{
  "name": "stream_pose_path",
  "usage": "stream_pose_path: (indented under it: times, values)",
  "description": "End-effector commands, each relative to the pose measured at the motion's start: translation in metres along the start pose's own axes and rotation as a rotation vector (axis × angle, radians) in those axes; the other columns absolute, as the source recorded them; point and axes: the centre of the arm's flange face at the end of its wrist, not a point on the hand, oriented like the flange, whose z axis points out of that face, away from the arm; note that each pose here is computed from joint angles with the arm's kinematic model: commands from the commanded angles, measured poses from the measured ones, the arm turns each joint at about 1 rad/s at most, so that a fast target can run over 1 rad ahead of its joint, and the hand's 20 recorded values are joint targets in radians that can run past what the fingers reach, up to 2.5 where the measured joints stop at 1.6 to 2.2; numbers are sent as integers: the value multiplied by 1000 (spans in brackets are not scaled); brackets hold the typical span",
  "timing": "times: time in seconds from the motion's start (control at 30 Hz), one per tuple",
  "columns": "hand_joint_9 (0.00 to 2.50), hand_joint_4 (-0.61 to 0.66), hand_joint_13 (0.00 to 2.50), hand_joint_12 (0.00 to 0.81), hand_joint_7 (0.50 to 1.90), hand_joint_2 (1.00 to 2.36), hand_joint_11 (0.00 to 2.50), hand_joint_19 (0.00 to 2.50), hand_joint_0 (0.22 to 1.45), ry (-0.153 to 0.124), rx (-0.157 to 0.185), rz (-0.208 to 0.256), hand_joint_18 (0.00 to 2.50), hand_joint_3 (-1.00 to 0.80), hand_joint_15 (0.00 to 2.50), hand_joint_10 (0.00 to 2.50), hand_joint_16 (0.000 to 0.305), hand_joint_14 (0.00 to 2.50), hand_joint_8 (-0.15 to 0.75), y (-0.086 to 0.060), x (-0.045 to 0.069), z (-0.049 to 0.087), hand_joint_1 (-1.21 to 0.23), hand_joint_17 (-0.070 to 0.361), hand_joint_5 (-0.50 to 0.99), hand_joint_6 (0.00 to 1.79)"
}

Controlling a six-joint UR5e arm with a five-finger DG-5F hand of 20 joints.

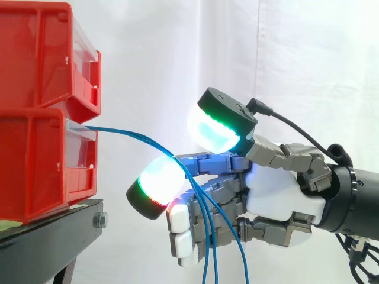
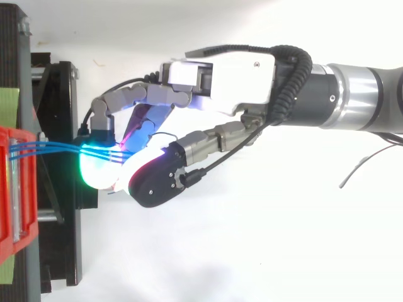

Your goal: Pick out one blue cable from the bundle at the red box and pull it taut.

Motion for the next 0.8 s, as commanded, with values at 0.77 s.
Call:
stream_pose_path:
  times: [0.77]
  values:
    - [1009,133,955,380,1221,1007,430,673,565,-22,75,-10,689,-428,572,15,53,23,310,-8,-5,-8,-494,120,-123,501]
